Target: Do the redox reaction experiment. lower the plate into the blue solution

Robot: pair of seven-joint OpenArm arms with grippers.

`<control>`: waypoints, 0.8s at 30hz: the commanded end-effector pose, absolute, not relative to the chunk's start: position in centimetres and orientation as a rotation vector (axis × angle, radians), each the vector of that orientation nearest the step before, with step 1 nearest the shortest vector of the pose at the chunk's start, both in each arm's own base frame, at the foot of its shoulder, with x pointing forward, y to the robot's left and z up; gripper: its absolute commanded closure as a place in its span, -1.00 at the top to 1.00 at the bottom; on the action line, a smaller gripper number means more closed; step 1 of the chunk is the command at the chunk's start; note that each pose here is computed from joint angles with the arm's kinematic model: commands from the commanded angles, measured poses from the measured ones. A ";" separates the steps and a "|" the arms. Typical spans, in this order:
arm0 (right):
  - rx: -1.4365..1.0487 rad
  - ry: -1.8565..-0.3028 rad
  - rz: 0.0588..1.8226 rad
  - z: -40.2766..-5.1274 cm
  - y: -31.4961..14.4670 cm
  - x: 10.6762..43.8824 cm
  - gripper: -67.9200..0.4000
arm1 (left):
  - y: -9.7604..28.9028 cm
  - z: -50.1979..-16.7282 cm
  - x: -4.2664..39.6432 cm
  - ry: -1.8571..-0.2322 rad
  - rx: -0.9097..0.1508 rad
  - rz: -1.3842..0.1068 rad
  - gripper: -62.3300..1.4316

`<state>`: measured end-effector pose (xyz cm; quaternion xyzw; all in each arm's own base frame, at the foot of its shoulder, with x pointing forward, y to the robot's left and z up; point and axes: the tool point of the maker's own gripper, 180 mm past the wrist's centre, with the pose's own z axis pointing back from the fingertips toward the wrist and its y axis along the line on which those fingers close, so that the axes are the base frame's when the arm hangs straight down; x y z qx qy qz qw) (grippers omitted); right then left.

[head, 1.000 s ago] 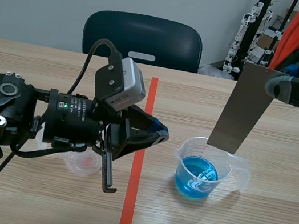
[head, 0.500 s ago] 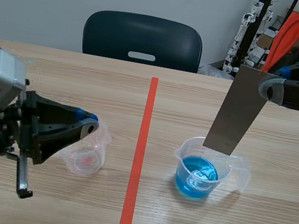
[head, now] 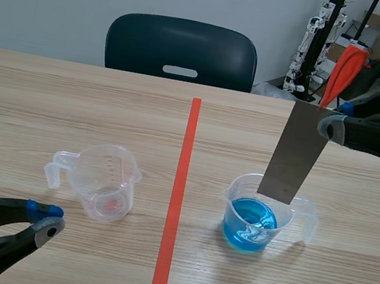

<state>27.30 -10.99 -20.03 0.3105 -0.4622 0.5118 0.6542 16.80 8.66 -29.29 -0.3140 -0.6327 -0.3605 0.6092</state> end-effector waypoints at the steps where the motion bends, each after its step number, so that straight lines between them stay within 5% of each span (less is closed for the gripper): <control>1: 0.713 -1.086 1.154 -18.9 -10.9 27.9 -0.97 | 8.8 -29.1 16.9 -1.503 -0.700 -0.786 -0.49; 7: 0.712 -1.081 1.148 -19.6 -10.9 28.2 -0.97 | 9.5 -30.0 14.9 -1.570 -0.646 -0.723 -0.06; 12: 0.721 -1.066 1.155 -20.4 -10.5 28.1 -0.97 | 9.6 -29.9 13.4 -1.626 -0.654 -0.611 0.58; 19: 0.730 -1.047 1.144 -21.5 -10.2 28.1 -0.97 | 8.6 -30.1 12.6 -1.658 -0.642 -0.517 0.75; 24: 0.742 -1.059 1.111 -21.4 -10.3 28.5 -0.97 | 6.4 -30.4 10.4 -1.669 -0.633 -0.619 0.75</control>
